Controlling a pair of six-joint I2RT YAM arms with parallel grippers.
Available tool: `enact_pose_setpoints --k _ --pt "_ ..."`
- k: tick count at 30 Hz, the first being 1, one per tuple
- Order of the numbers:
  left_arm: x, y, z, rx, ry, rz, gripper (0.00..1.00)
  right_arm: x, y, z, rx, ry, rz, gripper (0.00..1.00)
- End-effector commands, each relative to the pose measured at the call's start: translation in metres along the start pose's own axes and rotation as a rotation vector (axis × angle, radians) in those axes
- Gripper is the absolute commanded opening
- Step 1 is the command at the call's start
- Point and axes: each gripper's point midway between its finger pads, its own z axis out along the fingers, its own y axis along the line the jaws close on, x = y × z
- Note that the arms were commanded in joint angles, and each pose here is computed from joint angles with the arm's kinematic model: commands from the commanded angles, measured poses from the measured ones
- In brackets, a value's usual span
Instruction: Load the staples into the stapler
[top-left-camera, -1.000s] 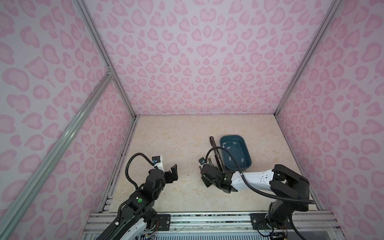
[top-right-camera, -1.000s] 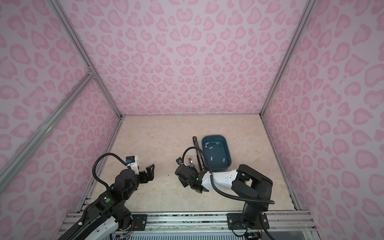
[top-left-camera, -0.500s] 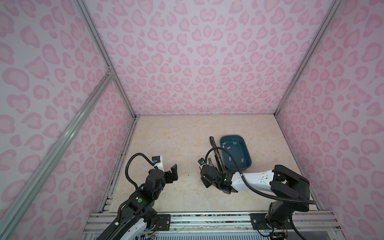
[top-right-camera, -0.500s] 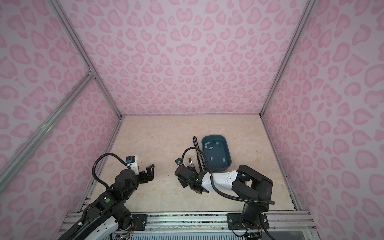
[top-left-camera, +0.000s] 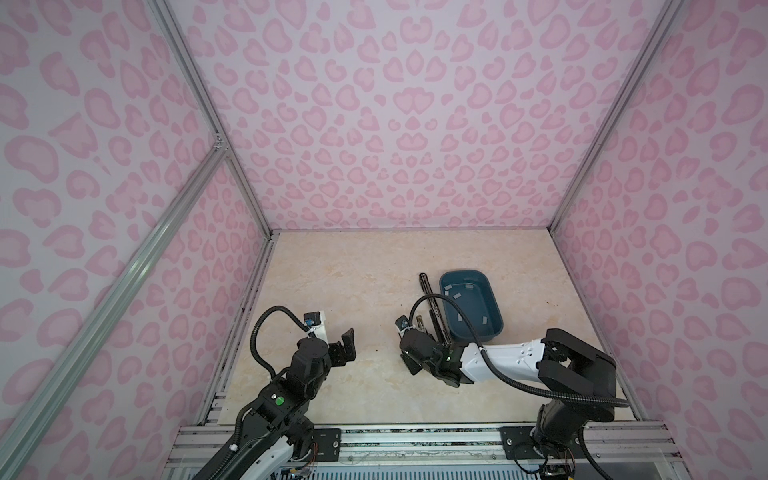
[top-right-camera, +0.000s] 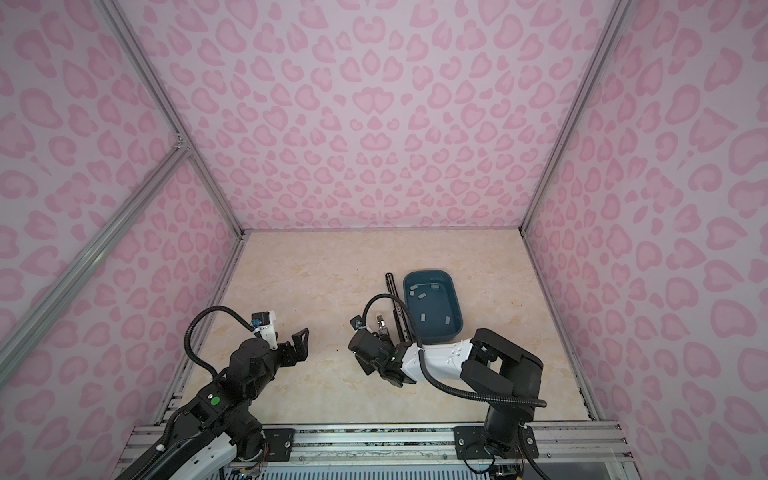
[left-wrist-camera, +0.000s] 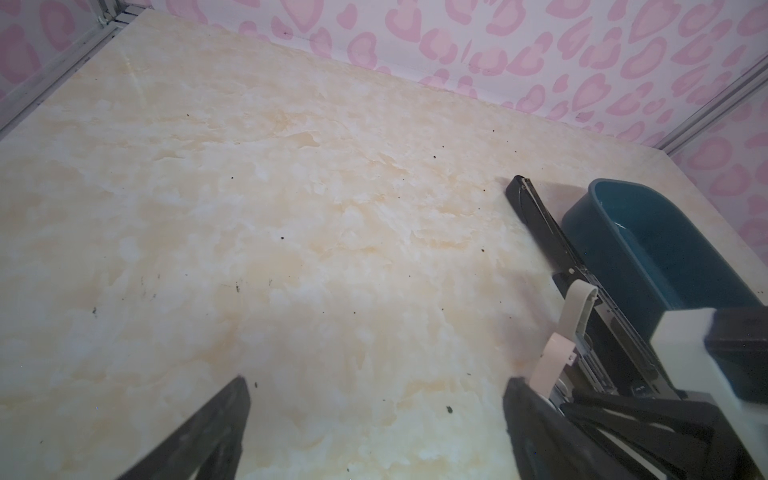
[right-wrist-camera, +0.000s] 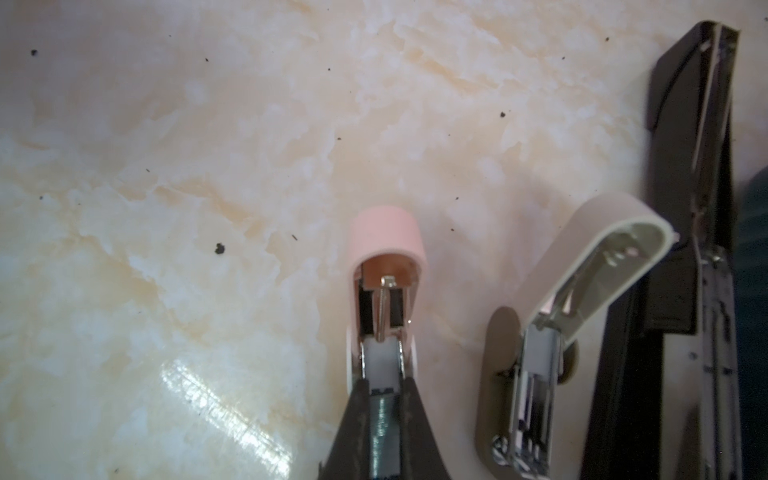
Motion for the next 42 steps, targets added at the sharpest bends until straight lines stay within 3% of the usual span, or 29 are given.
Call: enact_pose_setpoints --k 1,31,42 --pt "-0.003 -0.002 0.000 0.009 -0.014 -0.003 0.96 0.003 -0.002 0.002 0.014 0.012 -0.010 0.05" --pt "-0.003 -0.002 0.000 0.008 -0.014 -0.003 0.96 0.029 -0.005 -0.007 0.019 0.068 0.037 0.05" --pt "-0.003 -0.002 0.000 0.010 -0.015 -0.004 0.96 0.028 -0.004 -0.008 0.022 0.063 0.036 0.19"
